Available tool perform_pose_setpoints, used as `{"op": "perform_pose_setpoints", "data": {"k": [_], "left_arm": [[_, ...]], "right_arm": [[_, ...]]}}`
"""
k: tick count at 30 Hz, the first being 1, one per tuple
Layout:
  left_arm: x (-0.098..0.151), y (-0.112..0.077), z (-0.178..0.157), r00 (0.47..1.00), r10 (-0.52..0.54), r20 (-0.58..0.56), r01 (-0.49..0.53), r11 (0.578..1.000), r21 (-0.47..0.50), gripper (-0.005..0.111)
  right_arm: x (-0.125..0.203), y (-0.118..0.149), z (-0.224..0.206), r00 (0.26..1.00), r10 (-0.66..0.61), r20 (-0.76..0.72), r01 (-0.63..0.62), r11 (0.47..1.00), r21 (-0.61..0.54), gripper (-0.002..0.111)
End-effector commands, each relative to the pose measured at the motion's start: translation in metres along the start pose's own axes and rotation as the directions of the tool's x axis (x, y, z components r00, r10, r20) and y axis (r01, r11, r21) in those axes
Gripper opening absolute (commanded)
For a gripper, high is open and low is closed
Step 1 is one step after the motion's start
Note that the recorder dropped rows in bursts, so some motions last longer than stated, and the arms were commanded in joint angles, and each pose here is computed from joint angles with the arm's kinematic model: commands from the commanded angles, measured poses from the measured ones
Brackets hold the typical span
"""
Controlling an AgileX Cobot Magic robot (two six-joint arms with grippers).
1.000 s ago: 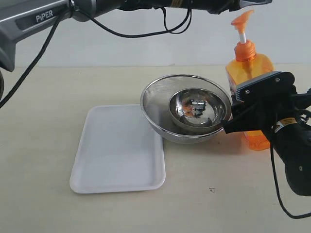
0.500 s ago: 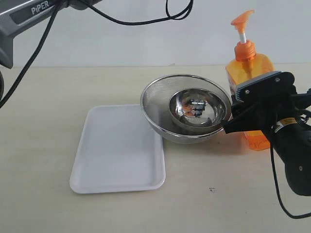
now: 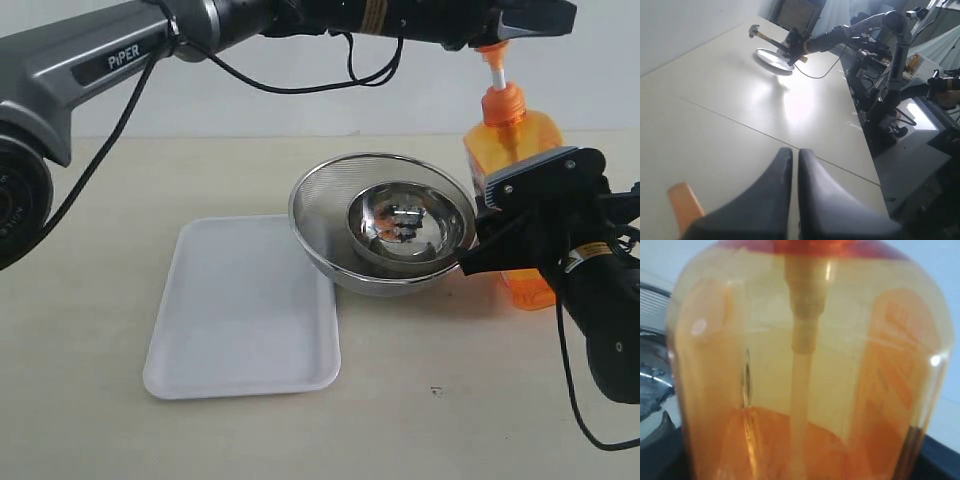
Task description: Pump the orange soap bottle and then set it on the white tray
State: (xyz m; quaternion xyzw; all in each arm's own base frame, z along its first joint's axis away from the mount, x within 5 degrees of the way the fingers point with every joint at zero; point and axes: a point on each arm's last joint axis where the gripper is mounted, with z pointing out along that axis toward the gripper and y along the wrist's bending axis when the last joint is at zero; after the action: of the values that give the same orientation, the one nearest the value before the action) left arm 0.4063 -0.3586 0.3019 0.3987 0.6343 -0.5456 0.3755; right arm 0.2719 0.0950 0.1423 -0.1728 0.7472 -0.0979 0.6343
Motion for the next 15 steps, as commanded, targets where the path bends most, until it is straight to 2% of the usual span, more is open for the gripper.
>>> {"op": "perform_pose_setpoints", "data": {"k": [1, 10, 15], "left_arm": [[-0.001, 0.009, -0.003, 1.000, -0.001, 0.024, 0.002, 0.998, -0.061, 0.005], [-0.004, 0.024, -0.014, 0.999, -0.005, 0.052, 0.011, 0.993, -0.121, 0.005], [-0.005, 0.025, -0.014, 0.998, 0.020, 0.055, -0.013, 0.991, -0.133, 0.005]], "right_arm": [[-0.010, -0.002, 0.000, 0.998, -0.003, 0.070, 0.002, 1.000, 0.006, 0.000], [-0.010, -0.002, 0.000, 0.997, -0.002, 0.072, 0.002, 1.000, 0.004, 0.000], [-0.010, -0.002, 0.000, 0.997, -0.002, 0.072, 0.002, 1.000, 0.004, 0.000]]}}
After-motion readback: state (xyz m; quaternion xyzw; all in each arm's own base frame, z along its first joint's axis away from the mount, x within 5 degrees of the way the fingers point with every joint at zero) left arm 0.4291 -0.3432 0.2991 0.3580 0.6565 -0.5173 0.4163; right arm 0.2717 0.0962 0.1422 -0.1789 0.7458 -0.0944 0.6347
